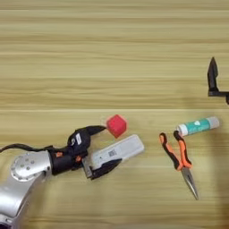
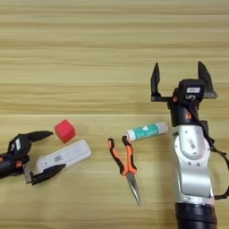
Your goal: Move the objects on the table
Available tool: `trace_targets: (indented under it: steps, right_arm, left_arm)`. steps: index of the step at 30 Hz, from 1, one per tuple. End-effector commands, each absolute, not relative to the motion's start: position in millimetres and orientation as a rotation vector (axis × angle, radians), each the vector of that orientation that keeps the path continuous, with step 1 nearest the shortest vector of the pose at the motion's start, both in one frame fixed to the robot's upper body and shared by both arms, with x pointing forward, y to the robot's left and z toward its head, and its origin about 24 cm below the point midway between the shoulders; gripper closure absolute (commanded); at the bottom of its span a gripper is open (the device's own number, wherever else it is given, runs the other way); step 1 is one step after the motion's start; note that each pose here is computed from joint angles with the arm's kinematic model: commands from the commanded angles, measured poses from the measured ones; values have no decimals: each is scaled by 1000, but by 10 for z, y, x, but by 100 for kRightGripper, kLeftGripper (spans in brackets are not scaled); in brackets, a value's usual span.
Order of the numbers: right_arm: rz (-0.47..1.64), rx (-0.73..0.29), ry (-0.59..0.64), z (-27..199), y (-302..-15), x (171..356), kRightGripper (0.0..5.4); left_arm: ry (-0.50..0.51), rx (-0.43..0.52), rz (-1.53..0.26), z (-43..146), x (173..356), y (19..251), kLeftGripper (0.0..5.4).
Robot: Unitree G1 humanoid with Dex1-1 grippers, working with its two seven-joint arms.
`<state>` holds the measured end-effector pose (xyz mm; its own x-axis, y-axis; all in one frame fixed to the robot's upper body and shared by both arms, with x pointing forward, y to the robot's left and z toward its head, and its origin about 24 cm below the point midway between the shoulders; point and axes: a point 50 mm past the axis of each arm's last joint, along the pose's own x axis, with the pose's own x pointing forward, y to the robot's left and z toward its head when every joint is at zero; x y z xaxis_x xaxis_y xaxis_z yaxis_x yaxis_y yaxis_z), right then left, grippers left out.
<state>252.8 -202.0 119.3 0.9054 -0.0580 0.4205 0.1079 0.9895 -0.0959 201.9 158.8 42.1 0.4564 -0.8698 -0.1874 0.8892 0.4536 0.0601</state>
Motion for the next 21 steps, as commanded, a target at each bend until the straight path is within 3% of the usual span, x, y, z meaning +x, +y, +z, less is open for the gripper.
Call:
trace_targets:
  steps: [1, 5, 12, 17, 21]
  right_arm:
    - [-81, -109, -383, 1120, -2033, 2520, 0]
    - [-80, -94, -351, 1063, -2030, 2508, 0]
    - [-75, -86, -305, 955, -2026, 2474, 0]
    - [-55, -95, -285, 935, -2051, 2435, 0]
    - [-18, -124, -278, 917, -2037, 2395, 0]
  left_arm:
    - [8, 182, -1077, 636, 2060, 1547, 5]
    - [-95, 143, -1019, 817, 2107, 1490, 5]
    - [-206, 81, -927, 966, 2232, 1365, 5]
    - [-229, 50, -831, 959, 2377, 1290, 5]
    - [-166, 90, -769, 846, 2477, 1267, 5]
